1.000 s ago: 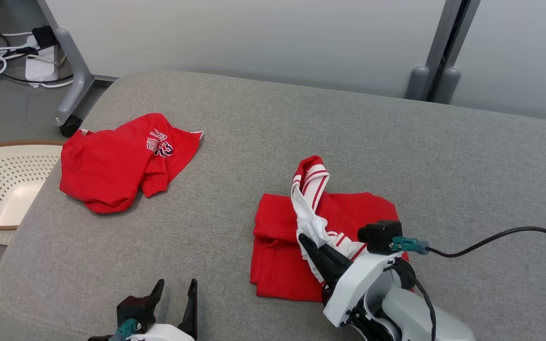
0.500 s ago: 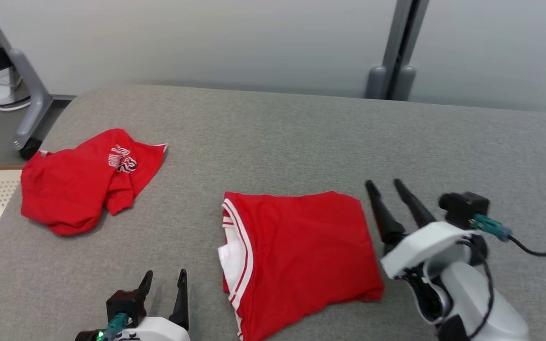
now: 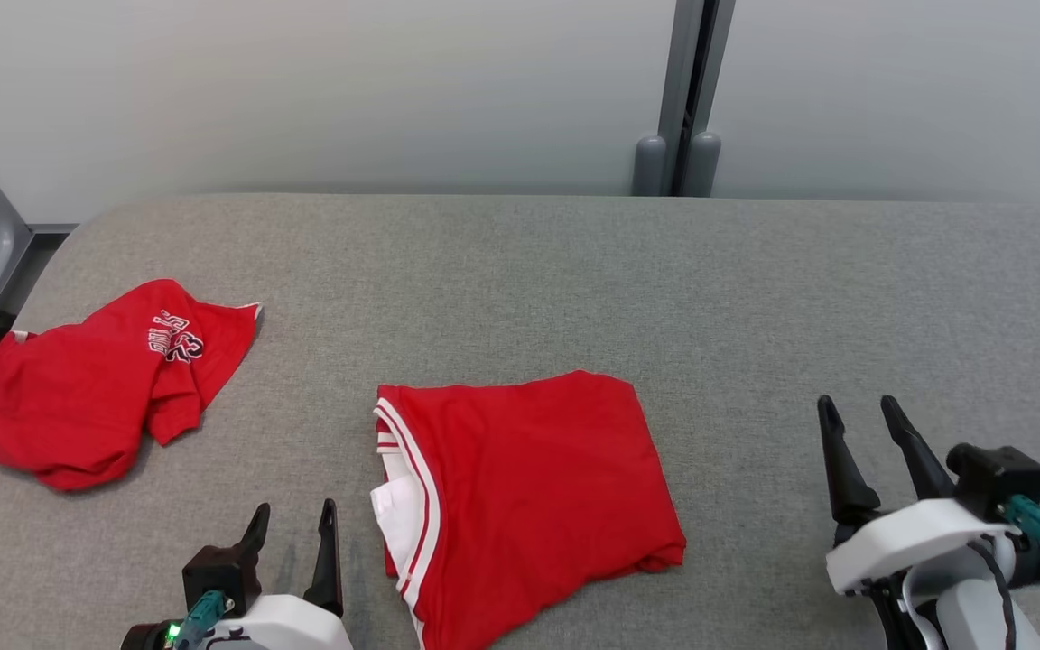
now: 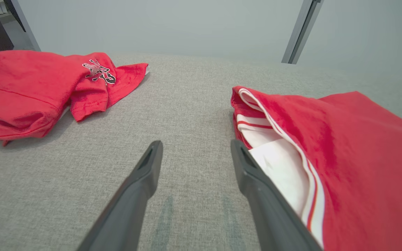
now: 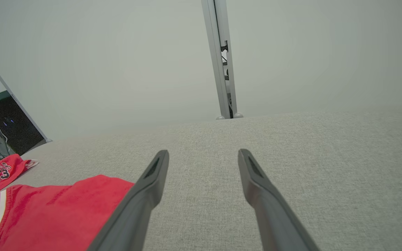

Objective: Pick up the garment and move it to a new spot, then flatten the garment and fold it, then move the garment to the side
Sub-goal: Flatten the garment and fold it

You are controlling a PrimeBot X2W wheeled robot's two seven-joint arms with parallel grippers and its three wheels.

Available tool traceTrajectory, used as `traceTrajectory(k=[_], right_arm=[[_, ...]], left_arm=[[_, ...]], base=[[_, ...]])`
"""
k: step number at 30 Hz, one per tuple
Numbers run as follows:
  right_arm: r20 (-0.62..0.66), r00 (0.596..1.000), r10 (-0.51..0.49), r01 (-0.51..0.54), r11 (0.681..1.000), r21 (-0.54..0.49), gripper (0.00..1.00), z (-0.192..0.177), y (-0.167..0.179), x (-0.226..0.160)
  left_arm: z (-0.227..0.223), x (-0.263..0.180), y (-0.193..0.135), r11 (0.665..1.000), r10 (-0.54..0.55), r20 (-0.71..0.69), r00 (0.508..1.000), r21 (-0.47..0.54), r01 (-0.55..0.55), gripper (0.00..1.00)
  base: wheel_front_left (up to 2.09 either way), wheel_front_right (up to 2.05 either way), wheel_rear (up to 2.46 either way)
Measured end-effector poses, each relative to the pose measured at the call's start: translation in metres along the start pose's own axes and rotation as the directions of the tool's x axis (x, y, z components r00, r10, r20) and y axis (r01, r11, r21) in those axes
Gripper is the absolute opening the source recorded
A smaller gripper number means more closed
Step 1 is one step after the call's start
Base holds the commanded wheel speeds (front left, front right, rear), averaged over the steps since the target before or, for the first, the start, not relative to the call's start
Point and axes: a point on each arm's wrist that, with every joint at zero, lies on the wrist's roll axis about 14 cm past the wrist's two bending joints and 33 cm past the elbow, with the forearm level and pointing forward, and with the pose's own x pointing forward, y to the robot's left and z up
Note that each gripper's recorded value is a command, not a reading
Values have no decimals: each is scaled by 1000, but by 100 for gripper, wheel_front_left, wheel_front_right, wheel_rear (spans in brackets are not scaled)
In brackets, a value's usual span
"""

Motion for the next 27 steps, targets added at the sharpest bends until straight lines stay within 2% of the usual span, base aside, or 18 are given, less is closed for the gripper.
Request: traceTrajectory(k=[3, 15, 27], right_arm=[[5, 1000, -1, 1, 999, -53, 100, 1, -3, -9], [0, 997, -73, 73, 997, -27, 100, -4, -23, -39], [15, 995, -100, 100, 995, -10, 100, -1, -29, -54]], left_arm=[[2, -1, 0, 1000, -1, 7, 1000, 5, 1, 100], [1, -11, 1, 1000, -2, 15, 1000, 14, 2, 100], [9, -15, 2, 1000, -2, 49, 999, 20, 1, 100]], base=[[0, 0, 0], [0, 0, 0], [0, 0, 0]])
